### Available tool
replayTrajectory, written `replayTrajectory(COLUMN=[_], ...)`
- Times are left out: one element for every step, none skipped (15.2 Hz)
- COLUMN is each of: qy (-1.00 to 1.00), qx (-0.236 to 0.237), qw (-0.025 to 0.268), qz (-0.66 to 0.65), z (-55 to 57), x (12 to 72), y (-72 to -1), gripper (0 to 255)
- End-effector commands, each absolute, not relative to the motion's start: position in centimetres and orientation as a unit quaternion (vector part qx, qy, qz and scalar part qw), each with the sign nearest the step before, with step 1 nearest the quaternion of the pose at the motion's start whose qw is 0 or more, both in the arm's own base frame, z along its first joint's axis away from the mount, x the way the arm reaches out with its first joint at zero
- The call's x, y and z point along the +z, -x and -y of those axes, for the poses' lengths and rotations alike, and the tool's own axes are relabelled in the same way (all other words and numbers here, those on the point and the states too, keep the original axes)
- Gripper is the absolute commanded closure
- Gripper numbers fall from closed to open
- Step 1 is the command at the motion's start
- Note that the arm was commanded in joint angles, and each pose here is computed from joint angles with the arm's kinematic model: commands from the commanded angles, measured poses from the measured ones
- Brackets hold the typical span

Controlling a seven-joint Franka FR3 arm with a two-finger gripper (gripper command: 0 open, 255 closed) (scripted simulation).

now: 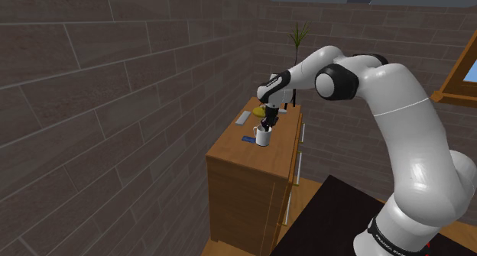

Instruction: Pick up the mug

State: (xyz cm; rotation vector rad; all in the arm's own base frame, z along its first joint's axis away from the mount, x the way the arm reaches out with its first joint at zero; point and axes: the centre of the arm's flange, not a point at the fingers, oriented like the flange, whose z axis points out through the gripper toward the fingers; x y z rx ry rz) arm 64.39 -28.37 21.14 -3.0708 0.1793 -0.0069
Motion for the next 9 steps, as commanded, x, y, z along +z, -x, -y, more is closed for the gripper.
replayTrajectory(qy=[0.998,0.998,0.998,0.998,0.998,0.998,0.998,0.998,0.998], qx=[-0.002,-0.002,-0.002,-0.002,-0.002,-0.002,-0.002,-0.002,-0.002], qw=[0.033,0.033,0.033,0.033,0.033,0.033,0.033,0.033,0.033], qz=[-0.058,-0.058,-0.058,-0.058,-0.058,-0.058,-0.058,-0.058,-0.058], z=[28.4,28.4,28.4,28.4,28.3,28.3,28.3,28.3,28.3], x=[21.1,21.1,21.1,21.1,21.2,21.7,22.2,22.7,23.3], y=[-64.4,-64.4,-64.4,-64.4,-64.4,-64.4,-64.4,-64.4,-64.4], gripper=[255,255,255,255,255,255,255,255,255])
